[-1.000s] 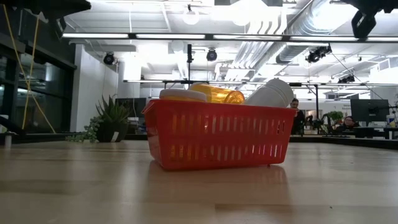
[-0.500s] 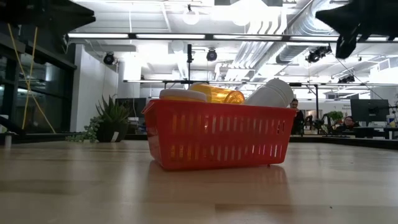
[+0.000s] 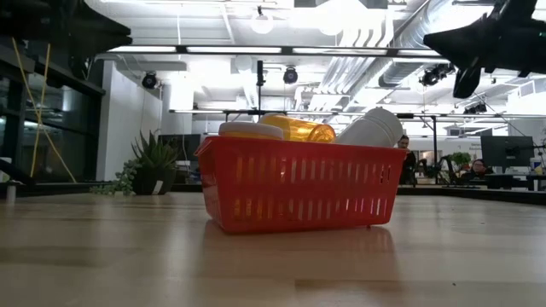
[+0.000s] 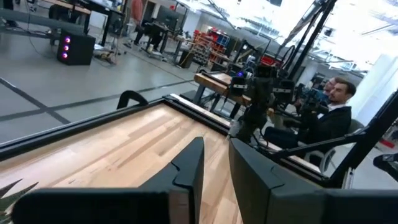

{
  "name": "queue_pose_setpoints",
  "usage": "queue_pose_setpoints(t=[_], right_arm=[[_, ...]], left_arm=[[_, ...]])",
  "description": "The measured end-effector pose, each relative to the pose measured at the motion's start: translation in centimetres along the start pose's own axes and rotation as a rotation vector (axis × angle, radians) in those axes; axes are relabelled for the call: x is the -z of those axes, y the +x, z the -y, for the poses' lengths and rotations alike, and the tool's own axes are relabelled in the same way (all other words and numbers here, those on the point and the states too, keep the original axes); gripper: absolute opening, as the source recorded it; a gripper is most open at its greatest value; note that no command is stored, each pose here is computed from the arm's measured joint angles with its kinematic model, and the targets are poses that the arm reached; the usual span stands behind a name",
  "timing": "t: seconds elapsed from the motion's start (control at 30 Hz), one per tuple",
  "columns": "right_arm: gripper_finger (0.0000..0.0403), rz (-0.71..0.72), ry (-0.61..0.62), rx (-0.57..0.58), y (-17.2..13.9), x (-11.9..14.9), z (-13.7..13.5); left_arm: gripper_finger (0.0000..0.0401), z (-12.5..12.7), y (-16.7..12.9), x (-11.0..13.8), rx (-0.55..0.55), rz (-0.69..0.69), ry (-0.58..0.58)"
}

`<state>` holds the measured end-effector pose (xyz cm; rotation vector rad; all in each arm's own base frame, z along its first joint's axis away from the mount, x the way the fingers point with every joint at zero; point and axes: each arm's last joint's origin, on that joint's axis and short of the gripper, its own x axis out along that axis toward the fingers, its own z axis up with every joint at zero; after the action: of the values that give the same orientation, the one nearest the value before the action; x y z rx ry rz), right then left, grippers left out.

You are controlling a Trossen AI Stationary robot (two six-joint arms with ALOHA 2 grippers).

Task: Pick and place pill bottles into a basket
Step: Return to Home Position

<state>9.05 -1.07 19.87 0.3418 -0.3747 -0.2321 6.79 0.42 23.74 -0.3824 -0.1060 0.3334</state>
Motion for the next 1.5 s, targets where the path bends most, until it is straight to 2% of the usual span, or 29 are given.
queue_pose_setpoints(t=[0.23, 0.57, 0.63, 0.73, 0.87, 1.0, 1.13, 1.3, 1.43, 1.5], right_arm=[[0.0000, -0.058, 0.041, -0.012, 0.0, 0.4, 0.3], [0.0000, -0.038, 0.091, 0.017, 0.1, 0.3, 0.6], [0.0000, -0.037, 0.101, 0.018, 0.1, 0.2, 0.6], [0.0000, -0.036, 0.103, 0.022, 0.1, 0.2, 0.6], [0.0000, -0.029, 0.103, 0.037, 0.1, 0.2, 0.7], [0.0000, -0.027, 0.115, 0.039, 0.1, 0.2, 0.7], [0.0000, -0.033, 0.127, 0.027, 0.1, 0.2, 0.6], [0.0000, -0.037, 0.093, 0.017, 0.1, 0.2, 0.6], [0.0000, -0.038, 0.052, 0.017, 0.1, 0.2, 0.6], [0.0000, -0.047, 0.047, 0.020, 0.1, 0.3, 0.6]], left_arm=[[0.0110, -0.3, 0.0, 0.6, -0.031, -0.052, 0.007], [0.0111, -0.4, 0.0, 0.4, -0.070, -0.029, 0.047], [0.0110, -0.1, 0.0, 0.1, -0.037, -0.001, 0.052], [0.0106, 0.5, 0.3, -0.2, 0.100, 0.094, 0.061], [0.0101, 0.5, 1.2, 1.9, 0.249, 0.180, 0.059], [0.0095, 0.1, 1.6, 3.7, 0.274, 0.253, 0.035], [0.0085, 0.1, 1.5, 3.6, 0.296, 0.271, 0.059], [0.0066, 0.1, 1.5, 3.6, 0.286, 0.277, 0.096], [0.0052, -0.1, 1.7, 4.1, 0.224, 0.233, 0.095], [0.0046, -0.5, 1.9, 4.8, 0.153, 0.174, 0.067]])
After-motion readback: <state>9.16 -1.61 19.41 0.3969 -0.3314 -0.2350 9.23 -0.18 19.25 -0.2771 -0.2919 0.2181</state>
